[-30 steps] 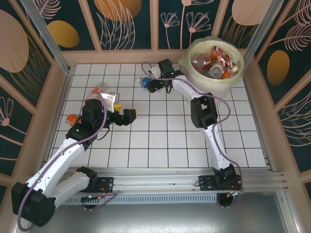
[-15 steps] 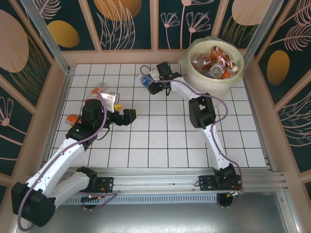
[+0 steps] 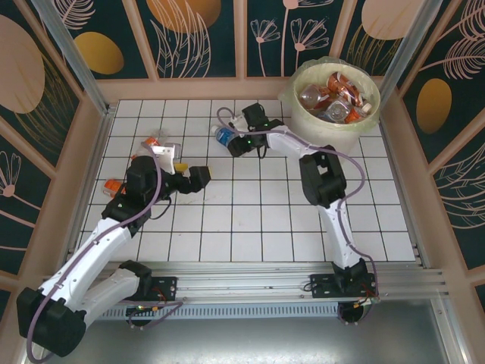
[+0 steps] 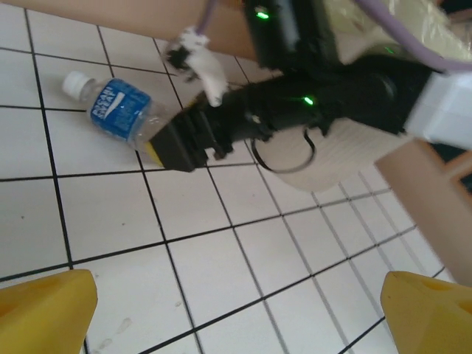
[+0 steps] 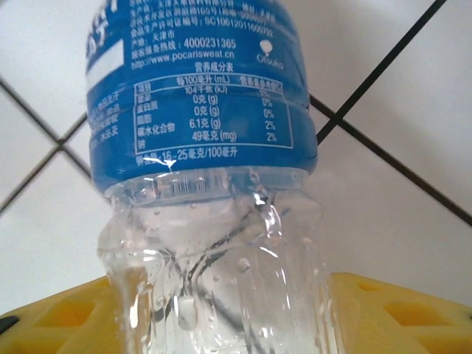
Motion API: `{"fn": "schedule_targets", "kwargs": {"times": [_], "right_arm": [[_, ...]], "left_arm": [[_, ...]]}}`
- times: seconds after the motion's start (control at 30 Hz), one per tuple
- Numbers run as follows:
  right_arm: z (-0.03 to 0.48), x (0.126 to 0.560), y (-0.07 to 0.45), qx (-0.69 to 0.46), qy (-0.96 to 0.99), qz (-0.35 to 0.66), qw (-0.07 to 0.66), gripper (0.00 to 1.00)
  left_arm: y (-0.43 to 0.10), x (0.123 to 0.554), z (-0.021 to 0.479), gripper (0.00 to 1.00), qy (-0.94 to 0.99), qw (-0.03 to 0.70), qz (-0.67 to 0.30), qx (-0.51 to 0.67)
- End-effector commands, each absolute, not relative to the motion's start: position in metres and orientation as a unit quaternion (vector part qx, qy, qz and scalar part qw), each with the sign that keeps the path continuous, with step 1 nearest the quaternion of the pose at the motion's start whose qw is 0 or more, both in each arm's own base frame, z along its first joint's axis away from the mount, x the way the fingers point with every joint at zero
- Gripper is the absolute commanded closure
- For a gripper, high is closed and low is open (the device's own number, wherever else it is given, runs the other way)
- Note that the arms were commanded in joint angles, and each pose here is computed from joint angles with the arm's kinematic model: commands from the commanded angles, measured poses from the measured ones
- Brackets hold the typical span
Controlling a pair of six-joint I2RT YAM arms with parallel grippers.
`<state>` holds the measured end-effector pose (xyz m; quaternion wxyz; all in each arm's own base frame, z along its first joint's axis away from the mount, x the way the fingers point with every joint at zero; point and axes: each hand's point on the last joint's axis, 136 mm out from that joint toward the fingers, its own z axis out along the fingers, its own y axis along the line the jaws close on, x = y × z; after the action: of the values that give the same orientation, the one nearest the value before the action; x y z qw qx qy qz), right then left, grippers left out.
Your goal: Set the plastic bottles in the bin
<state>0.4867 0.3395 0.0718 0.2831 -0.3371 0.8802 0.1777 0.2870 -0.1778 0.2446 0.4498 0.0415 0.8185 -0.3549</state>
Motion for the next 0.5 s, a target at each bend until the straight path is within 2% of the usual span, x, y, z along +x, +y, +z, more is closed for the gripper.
{"fn": "schedule_targets", "kwargs": {"times": [0.0, 0.17, 0.47], "right_arm": [[0.148, 0.470, 0.353, -0.317, 0.854, 0.231, 0.343, 0.40], [0.179, 0.430, 0.343, -0.297, 0.848, 0.267, 0.348, 0.40], [0.228, 0.345, 0.334, -0.298, 0.817, 0.349, 0.350, 0.40]], "left_arm": [[-0.170, 0.293, 0.252, 0.01, 0.796, 0.456, -0.394, -0.054], [-0.173, 0.298, 0.257, 0.01, 0.769, 0.438, -0.451, -0.118], [-0.196, 0.312, 0.277, 0.01, 0.727, 0.427, -0.527, -0.110]]}}
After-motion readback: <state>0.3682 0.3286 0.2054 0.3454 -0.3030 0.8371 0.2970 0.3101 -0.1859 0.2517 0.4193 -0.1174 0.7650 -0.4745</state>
